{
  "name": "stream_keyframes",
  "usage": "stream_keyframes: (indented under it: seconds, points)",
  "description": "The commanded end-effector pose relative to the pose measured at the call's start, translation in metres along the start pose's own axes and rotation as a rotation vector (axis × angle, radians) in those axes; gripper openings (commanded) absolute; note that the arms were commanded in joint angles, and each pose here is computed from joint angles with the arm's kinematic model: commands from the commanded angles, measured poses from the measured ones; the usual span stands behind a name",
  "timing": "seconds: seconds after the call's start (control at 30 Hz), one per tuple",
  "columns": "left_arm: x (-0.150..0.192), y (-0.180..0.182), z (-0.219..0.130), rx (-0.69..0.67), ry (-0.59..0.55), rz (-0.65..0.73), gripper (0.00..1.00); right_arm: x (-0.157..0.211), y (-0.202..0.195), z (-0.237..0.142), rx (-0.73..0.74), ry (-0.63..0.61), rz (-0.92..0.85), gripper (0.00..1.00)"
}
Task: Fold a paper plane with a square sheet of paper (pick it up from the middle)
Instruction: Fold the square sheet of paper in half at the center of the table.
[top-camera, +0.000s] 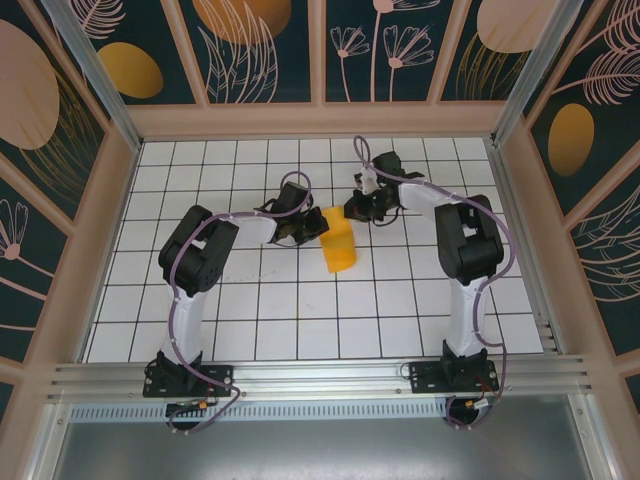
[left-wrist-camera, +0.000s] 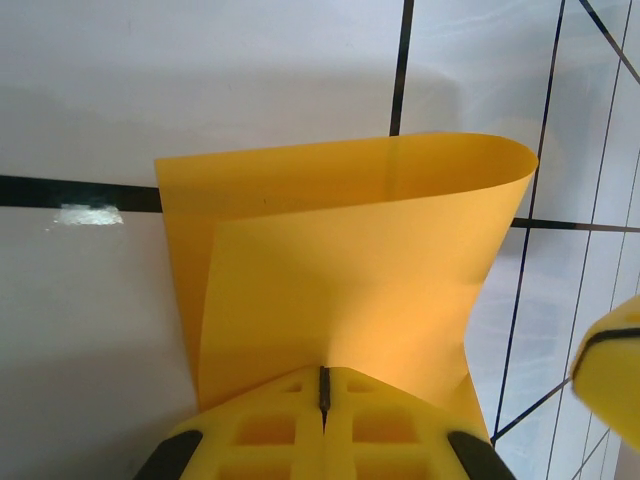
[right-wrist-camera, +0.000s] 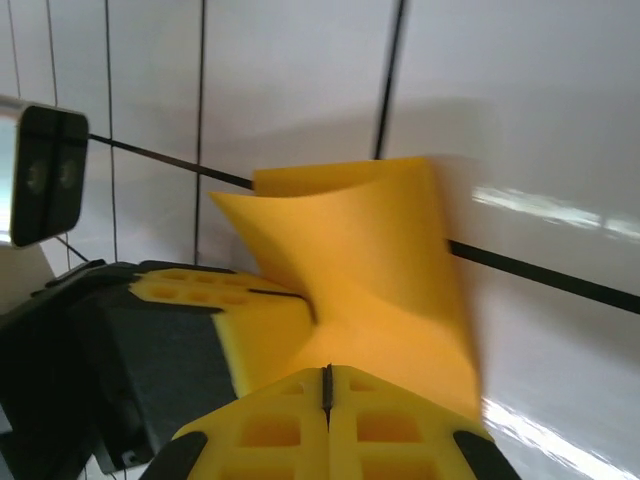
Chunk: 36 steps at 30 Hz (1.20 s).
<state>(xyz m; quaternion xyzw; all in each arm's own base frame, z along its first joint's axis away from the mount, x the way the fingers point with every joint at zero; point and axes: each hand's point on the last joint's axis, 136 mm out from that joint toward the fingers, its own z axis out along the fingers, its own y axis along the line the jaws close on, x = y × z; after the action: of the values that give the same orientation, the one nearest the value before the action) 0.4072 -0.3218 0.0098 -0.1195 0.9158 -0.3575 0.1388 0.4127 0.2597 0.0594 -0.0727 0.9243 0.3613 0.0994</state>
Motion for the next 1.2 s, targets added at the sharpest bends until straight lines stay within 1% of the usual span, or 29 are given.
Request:
stream_keyframes:
  seconds: [0.0,0.1,0.27,0.5,0.57,0.67,0.77,0.83,0.93,1.03,1.17]
  points:
    - [0.056,0.125,0.016,-0.381,0.125,-0.112,0.00,-0.001,-0.001,0.018,-0.021,0.034,0.018,0.00]
    - [0.056,0.125,0.016,-0.379,0.124,-0.114,0.00,-0.003,-0.002,0.027,-0.026,0.047,0.012,0.00]
    - [0.059,0.127,0.015,-0.385,0.129,-0.121,0.00,-0.008,-0.021,0.034,0.013,0.043,0.050,0.00]
    - [0.064,0.133,0.015,-0.387,0.137,-0.135,0.00,-0.027,-0.071,0.021,0.137,-0.040,0.225,0.00]
    - [0.065,0.133,0.015,-0.381,0.139,-0.136,0.00,-0.035,-0.075,0.013,0.150,-0.072,0.246,0.00]
    - [0.066,0.133,0.015,-0.379,0.141,-0.138,0.00,-0.049,-0.058,0.004,0.118,-0.111,0.212,0.00]
    - [0.065,0.132,0.016,-0.377,0.139,-0.138,0.00,-0.056,-0.022,-0.005,0.039,-0.139,0.123,0.00]
    - [0.065,0.132,0.016,-0.377,0.138,-0.139,0.00,-0.055,0.002,-0.010,-0.011,-0.152,0.058,0.00]
    - [0.065,0.132,0.016,-0.377,0.138,-0.141,0.00,-0.045,0.023,-0.006,-0.059,-0.132,0.009,0.00]
    - [0.065,0.133,0.016,-0.380,0.139,-0.141,0.00,-0.037,0.022,0.010,-0.053,-0.087,0.012,0.00]
    - [0.065,0.133,0.016,-0.382,0.138,-0.140,0.00,-0.034,0.007,0.027,-0.023,-0.051,0.049,0.00]
